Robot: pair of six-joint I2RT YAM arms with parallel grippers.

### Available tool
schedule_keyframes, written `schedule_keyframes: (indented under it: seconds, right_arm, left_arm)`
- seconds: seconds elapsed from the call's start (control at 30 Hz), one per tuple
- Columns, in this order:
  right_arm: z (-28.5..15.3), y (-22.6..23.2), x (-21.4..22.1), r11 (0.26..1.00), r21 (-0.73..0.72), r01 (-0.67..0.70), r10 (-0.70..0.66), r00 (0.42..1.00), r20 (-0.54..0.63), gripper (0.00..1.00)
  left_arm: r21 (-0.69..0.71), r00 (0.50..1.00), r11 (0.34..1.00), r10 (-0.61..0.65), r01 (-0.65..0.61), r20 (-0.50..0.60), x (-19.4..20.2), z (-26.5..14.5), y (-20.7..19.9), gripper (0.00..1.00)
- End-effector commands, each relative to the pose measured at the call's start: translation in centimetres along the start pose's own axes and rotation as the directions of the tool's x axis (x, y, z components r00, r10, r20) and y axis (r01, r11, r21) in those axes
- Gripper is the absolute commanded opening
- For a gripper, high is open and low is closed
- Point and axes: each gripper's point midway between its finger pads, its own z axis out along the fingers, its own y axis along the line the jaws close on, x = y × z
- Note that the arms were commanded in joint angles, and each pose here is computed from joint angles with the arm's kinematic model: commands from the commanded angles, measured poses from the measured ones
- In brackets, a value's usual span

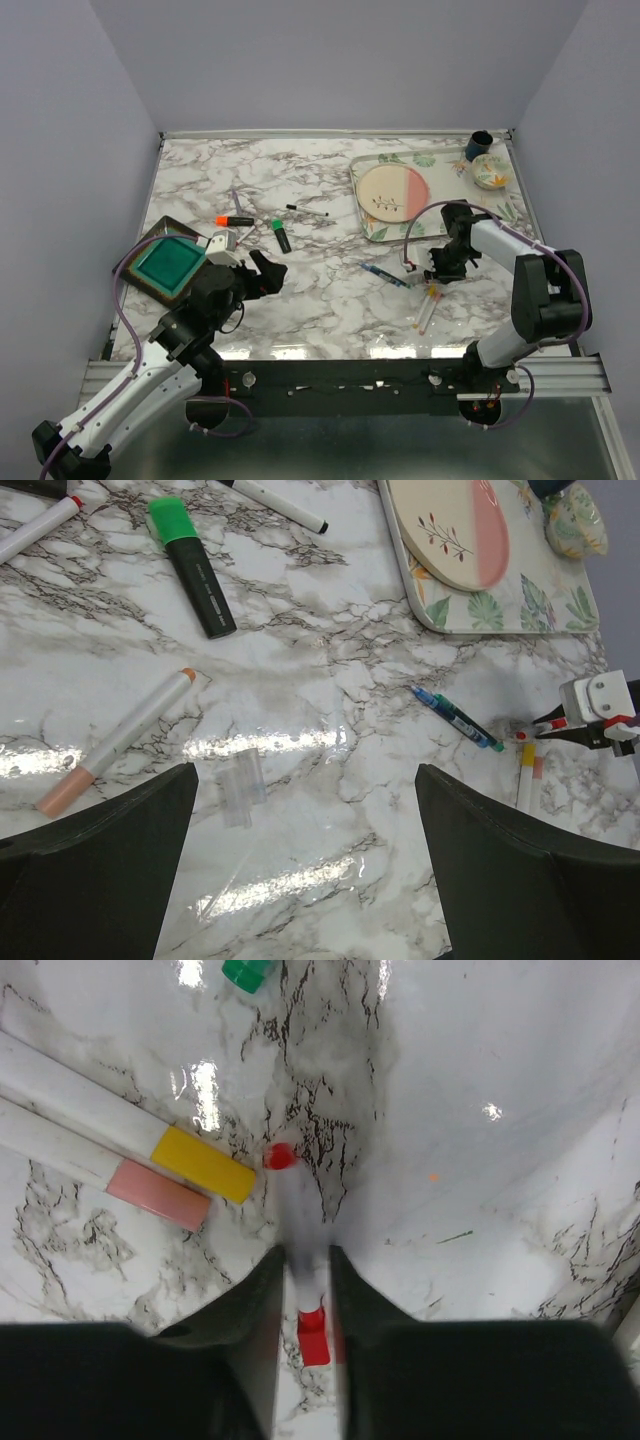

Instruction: Open the pen caps

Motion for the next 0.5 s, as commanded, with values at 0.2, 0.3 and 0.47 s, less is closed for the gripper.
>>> schedule_keyframes:
  seconds: [0.2,0.3,0.47]
  right_arm:
    - [-0.3,-3.3,-0.2,0.986,0.125,-0.111,0.11,0.994,0.017,0.01]
    - [-2.2,-4.3,-1.7,0.968,0.187,-0.167,0.151,0.984,0.094,0.01]
    - [-5.9,-5.0,-5.6,0.928,0.229,-0.294,0.222,0.93,0.294,0.01]
  left_arm:
    - [0.084,1.0,0.996,0.005,-0.005,-0.009,0.2,0.0,-1.4,0.99]
    - [0.162,1.0,0.987,0.009,-0.005,-0.022,0.4,-0.1,-2.9,0.99]
    - [0.346,0.999,0.938,-0.025,0.034,-0.031,0.2,-0.2,-6.7,0.99]
